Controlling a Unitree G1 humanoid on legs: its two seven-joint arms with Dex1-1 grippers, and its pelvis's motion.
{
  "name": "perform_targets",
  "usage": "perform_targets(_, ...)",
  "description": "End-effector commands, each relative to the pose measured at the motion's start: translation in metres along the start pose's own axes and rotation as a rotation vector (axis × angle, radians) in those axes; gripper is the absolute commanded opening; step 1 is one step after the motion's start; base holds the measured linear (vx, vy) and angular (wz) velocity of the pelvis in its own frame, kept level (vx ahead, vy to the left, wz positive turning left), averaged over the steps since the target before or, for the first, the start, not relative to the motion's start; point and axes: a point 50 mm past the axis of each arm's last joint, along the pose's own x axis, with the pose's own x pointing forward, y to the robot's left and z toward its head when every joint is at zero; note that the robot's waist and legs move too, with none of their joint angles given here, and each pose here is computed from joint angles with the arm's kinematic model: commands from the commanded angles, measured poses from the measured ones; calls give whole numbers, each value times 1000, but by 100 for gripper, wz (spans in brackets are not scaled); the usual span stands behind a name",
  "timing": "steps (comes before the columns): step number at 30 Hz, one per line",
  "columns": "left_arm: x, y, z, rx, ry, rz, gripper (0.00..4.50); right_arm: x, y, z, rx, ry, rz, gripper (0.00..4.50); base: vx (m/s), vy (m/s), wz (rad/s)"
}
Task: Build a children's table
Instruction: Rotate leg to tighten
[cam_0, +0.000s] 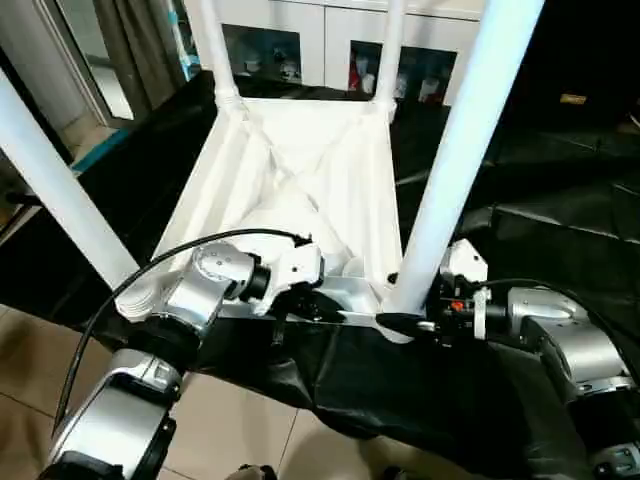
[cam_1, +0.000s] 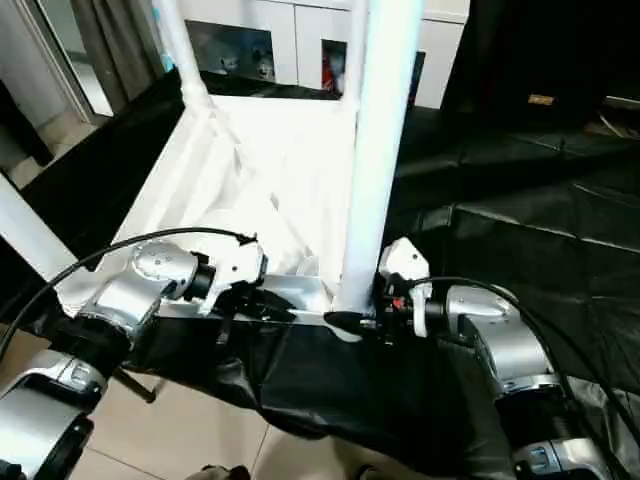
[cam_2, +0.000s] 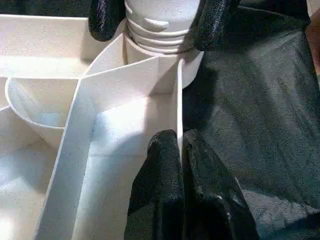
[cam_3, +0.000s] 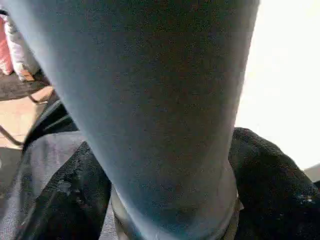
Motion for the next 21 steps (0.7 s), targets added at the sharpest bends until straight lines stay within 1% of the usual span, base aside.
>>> perform_targets(1,5,-5,1,-9,-39,-47,0,1,2,0,1,8,17,320,0,0,0)
perform_targets(3,5,-4,1,-11,-46,-22,0,4,7,-3,9,9,31,315,0,0,0)
perform_targets(5,6,-2,2,-14,-48,-3,0,5,8,-4,14,7,26,299,0,0,0)
perform_targets(6,9,2,4,-23,-52,56,0,8,8,-7,30,1,-11,288,0,0,0)
perform_targets(8,11,5,5,-28,-52,92,0,11,8,-8,37,-6,-41,279,0,0,0)
perform_targets(9,17,13,8,-49,-54,188,0,18,2,-13,60,-17,-166,278,0,0,0)
perform_targets(10,19,16,10,-58,-57,226,0,21,-1,-15,68,-18,-229,278,0,0,0)
perform_targets(12,22,18,12,-70,-66,258,0,23,-3,-17,85,-18,-280,274,0,0,0)
perform_targets(13,31,23,18,-82,-79,311,0,32,-8,-20,133,-34,-398,274,0,0,0)
perform_targets(14,39,25,22,-96,-85,346,0,39,-9,-20,168,-55,-463,274,0,0,0)
perform_targets(17,53,28,28,-115,-90,414,0,54,-11,-18,235,-89,-571,273,0,0,0)
perform_targets(19,62,29,34,-134,-105,451,0,67,-10,-14,259,-105,-609,273,0,0,0)
perform_targets(20,62,29,34,-134,-105,451,0,67,-10,-14,259,-105,-609,273,0,0,0)
perform_targets(21,68,29,37,-138,-113,458,0,78,-7,-9,243,-102,-609,273,0,0,0)
